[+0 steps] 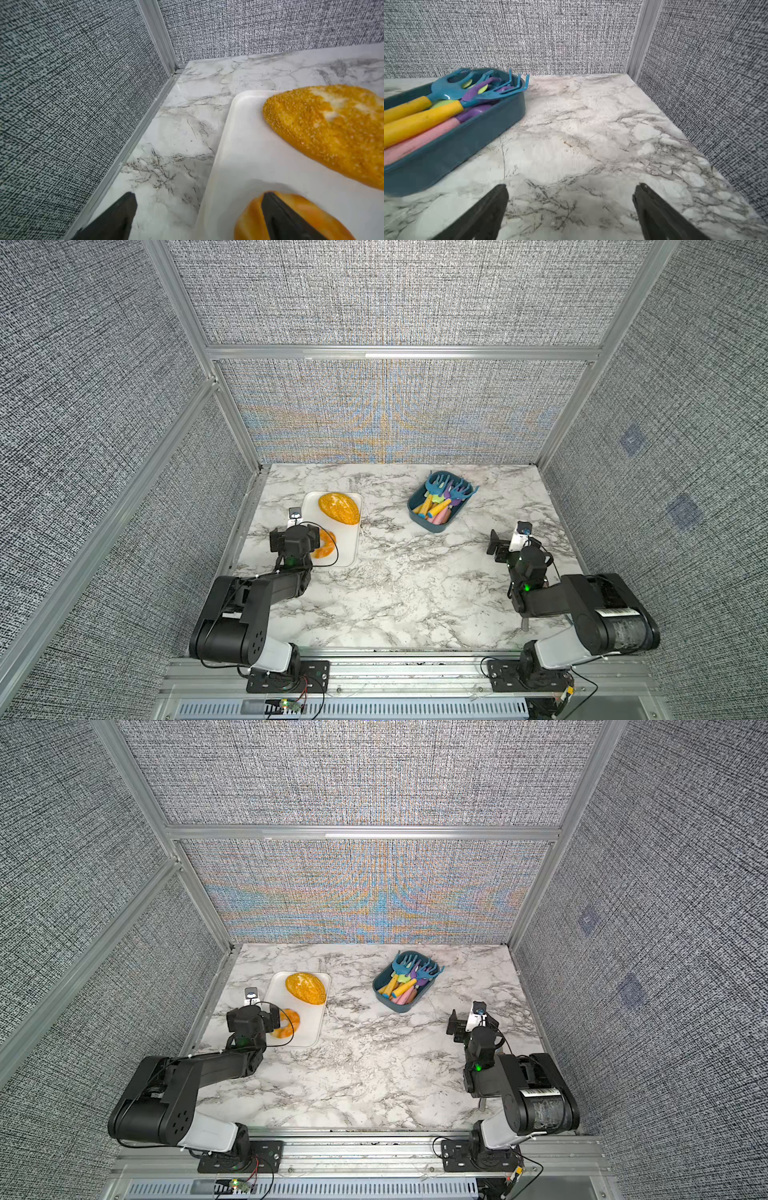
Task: Put the rake into the storage box
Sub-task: Reset both arms
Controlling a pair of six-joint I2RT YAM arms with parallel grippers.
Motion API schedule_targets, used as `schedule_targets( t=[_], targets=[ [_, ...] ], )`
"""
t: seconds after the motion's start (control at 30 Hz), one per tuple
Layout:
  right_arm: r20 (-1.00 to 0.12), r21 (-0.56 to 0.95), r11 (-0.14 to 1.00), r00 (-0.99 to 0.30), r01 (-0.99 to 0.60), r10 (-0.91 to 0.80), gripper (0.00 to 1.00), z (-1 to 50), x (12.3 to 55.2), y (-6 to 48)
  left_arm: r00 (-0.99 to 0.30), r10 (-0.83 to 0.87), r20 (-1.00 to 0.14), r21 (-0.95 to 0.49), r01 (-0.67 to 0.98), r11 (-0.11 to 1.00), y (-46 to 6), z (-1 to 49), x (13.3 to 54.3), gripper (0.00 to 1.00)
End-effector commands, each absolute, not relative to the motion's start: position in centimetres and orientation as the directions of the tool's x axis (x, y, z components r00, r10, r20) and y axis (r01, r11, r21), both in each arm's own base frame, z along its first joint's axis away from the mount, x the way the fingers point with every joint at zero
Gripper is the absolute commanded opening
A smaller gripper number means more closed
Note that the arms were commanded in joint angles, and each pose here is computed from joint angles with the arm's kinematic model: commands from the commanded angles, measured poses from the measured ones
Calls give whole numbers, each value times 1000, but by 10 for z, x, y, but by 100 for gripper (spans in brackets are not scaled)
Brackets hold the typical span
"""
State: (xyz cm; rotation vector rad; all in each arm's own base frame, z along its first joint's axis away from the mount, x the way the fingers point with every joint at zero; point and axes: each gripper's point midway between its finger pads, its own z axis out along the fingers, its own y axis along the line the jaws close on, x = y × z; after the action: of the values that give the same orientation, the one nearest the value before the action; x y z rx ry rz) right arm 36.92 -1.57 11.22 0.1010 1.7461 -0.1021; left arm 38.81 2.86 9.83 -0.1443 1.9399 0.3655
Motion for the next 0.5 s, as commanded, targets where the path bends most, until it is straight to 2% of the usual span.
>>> schedule_targets(
  t=[0.0,0.07,0.13,0.47],
  targets=[
    [-989,-19,996,-145,90,-6,99,122,374,-10,-307,27,-951,104,-238,966,24,100,395,99],
    [-992,-19,996,-127,88,-8,99,125,373,-10,-386,23,-922,115,-216,970,21,98,394,99],
    [-990,-19,996,-143,87,-7,99,123,373,-10,-339,27,-941,109,-225,968,22,100,395,99],
    [-990,-19,996,-142,86,-7,99,124,374,-10,-365,27,-931,115,-221,969,21,99,394,99]
  ],
)
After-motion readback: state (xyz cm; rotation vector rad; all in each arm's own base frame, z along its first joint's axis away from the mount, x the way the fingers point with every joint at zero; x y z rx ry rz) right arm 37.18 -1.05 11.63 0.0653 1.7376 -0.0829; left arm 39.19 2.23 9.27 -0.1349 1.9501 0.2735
